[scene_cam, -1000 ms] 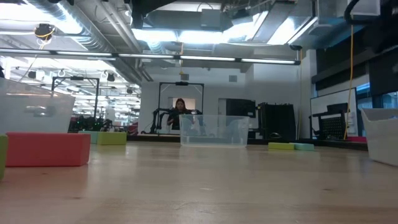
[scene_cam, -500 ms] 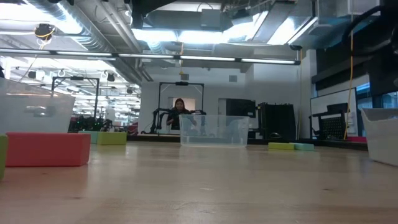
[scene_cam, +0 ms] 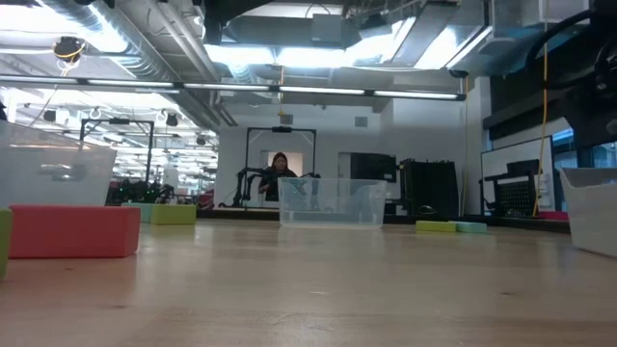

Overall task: Sort & place blocks by color
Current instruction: Put the top orange block into the gray bin

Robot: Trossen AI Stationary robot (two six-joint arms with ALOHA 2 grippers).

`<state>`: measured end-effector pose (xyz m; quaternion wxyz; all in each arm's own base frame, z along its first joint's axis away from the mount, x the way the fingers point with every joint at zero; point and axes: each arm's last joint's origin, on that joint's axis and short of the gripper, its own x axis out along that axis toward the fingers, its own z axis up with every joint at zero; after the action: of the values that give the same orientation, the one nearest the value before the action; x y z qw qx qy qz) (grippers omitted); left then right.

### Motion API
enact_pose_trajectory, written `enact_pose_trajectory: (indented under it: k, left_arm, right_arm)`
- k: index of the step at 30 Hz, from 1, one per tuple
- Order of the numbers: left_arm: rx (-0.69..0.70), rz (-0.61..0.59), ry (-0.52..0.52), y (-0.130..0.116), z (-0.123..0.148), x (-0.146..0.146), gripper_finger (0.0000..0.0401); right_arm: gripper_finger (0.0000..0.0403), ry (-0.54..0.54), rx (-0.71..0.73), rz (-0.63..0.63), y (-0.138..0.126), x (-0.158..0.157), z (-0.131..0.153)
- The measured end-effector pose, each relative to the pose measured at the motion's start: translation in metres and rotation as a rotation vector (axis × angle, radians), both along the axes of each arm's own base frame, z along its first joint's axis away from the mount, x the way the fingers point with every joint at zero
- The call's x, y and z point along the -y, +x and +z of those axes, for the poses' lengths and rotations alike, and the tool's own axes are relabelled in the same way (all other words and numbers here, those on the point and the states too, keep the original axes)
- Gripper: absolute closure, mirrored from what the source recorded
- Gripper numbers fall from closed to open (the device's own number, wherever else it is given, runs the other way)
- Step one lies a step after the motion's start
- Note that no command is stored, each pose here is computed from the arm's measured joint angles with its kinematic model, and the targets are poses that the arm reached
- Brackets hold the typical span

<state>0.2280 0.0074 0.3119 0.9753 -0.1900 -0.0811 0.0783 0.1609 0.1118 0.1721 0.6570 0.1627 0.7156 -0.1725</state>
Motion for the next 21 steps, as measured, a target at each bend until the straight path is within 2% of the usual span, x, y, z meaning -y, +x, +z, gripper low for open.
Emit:
enact_pose_trajectory:
  k: [4,21]
  left_arm:
    - [0.0,0.0,0.0,0.0,0.0,0.0,0.0218]
    - [0.0,0.001,0.0,0.0,0.0,0.0,0.0218]
  right_arm:
    - [0.0265,-0.014,-0.017,-0.048,-0.004,0.003,-0.008]
    - [0.0244,-0.015,-0.021,-0.024,-0.007,0.004,-0.012]
